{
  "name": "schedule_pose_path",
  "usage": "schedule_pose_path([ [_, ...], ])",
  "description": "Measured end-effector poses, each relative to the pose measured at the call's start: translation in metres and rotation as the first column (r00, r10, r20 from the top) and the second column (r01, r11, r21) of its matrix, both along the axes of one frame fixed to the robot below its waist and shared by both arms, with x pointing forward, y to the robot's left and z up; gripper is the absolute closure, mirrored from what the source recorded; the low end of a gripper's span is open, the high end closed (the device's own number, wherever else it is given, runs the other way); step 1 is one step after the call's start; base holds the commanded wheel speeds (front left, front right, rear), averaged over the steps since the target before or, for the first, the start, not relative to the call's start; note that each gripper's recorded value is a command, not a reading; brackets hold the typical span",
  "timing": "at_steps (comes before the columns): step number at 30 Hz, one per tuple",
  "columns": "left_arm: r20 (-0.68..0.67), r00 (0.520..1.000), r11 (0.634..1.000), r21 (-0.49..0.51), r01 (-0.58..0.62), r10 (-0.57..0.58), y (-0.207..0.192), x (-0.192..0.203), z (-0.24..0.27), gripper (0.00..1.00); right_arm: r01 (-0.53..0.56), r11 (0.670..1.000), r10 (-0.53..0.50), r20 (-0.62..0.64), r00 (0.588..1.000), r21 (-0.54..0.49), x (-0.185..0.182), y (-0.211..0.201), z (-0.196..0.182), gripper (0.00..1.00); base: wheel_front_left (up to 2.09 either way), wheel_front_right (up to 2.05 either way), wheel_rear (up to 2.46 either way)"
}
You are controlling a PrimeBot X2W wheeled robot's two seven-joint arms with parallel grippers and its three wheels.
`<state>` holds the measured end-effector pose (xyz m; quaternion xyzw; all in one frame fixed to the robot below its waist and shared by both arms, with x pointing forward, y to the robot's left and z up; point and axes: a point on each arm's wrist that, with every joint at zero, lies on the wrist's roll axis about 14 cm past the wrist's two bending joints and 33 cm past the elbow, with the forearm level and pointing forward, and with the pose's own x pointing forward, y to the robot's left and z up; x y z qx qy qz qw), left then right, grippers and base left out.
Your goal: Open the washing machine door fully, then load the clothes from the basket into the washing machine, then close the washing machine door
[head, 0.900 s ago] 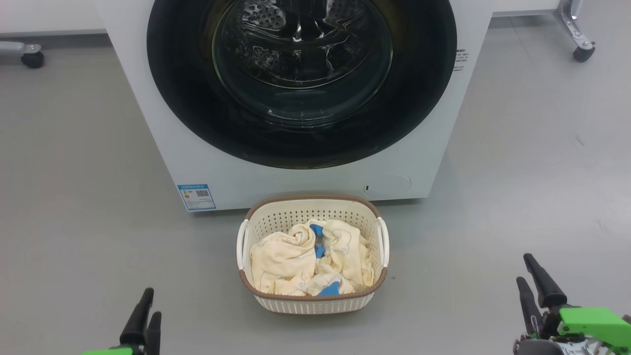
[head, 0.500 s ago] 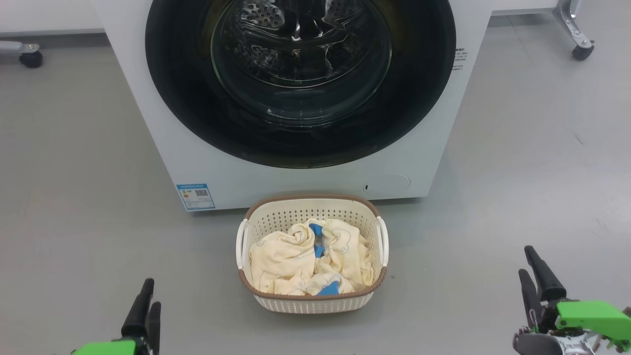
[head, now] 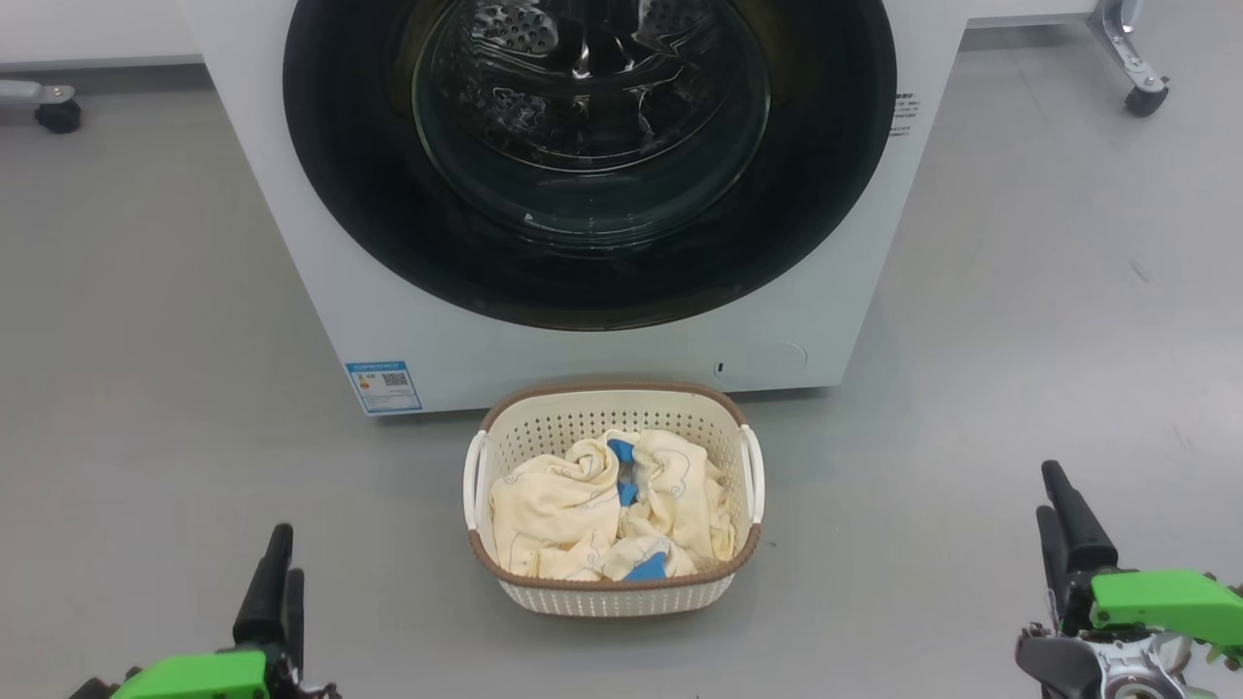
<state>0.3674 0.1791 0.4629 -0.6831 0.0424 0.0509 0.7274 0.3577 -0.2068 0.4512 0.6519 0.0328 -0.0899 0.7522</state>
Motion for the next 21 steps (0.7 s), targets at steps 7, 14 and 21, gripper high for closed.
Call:
schedule_pose_path([
  [7, 0.045, 0.999, 0.999, 0.04, -0.011, 0.01, 0.002, 0.007, 0.014, 0.0, 0.011, 0.996, -0.01, 0.015, 1.0, -0.089, 0.004, -0.007, 0.007, 0.0, 0.0, 0.0, 0.0],
  [14, 0.077, 0.996, 0.995, 0.093, -0.048, 0.041, 0.012, 0.01, 0.024, 0.0, 0.016, 0.983, -0.005, 0.062, 0.998, -0.182, 0.013, -0.01, 0.025, 0.0, 0.0, 0.0, 0.0],
  [21, 0.113, 0.993, 0.984, 0.165, -0.062, 0.043, 0.015, 0.014, 0.036, 0.0, 0.035, 0.965, -0.014, 0.08, 0.997, -0.26, 0.015, -0.015, 0.033, 0.0, 0.0, 0.0, 0.0],
])
